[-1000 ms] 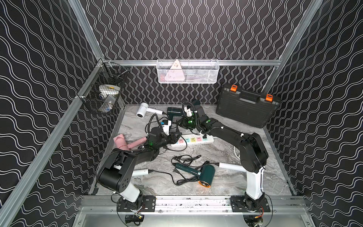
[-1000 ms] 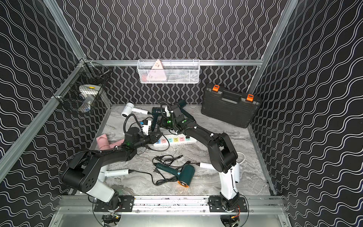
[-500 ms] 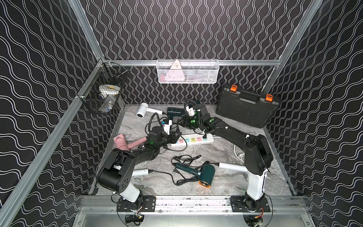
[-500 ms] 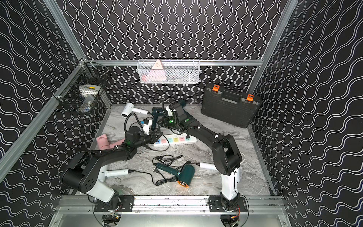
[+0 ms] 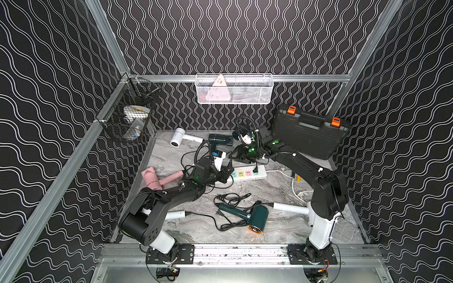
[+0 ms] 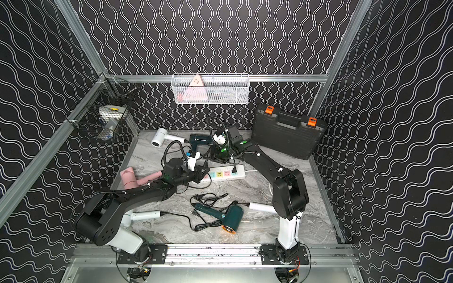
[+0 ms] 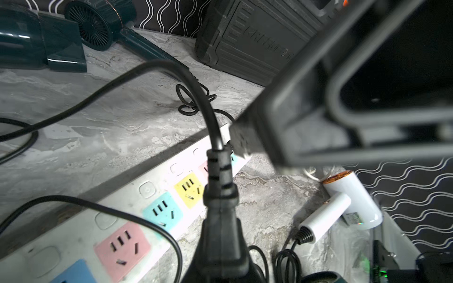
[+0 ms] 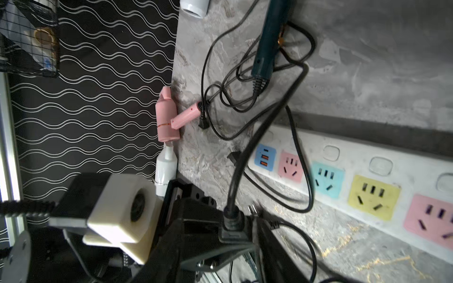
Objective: Charge the blow dryers
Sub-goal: Pick up the plug from the center of the board.
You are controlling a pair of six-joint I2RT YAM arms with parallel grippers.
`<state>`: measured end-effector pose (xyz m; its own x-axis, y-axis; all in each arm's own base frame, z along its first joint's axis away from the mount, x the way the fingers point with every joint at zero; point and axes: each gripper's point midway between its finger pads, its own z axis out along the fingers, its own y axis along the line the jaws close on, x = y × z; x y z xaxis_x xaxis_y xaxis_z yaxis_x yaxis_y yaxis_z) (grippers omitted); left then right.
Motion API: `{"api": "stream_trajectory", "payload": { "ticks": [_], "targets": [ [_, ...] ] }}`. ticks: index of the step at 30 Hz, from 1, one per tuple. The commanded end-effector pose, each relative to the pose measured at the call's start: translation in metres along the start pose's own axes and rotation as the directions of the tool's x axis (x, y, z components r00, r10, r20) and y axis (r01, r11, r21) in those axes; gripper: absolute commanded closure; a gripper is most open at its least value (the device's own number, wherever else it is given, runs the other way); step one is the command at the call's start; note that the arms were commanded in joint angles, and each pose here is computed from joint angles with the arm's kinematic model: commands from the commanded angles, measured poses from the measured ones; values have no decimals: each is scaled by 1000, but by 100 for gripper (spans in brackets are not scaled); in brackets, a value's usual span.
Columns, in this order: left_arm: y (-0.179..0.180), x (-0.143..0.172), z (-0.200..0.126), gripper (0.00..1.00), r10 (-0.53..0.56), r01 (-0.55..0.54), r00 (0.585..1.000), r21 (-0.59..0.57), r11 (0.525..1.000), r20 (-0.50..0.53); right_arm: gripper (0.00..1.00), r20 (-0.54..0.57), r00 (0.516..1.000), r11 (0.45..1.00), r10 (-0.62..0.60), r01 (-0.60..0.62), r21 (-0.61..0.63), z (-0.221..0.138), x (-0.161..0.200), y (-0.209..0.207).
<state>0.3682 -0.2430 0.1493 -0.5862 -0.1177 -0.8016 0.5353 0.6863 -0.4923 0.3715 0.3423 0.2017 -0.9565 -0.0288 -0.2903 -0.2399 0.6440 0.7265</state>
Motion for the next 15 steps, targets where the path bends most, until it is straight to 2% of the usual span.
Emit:
{"api": "stream_trajectory", "payload": {
  "ticks": [1, 15],
  "targets": [
    [-6, -7, 0, 100, 74, -74, 997, 7, 997, 24, 52, -88, 996, 1000, 1, -1, 0, -4, 19, -3],
    [-18, -3, 3, 100, 105, -106, 994, 52, 993, 7, 65, -168, 985, 998, 32, -39, -42, 7, 24, -5]
  ]
}}
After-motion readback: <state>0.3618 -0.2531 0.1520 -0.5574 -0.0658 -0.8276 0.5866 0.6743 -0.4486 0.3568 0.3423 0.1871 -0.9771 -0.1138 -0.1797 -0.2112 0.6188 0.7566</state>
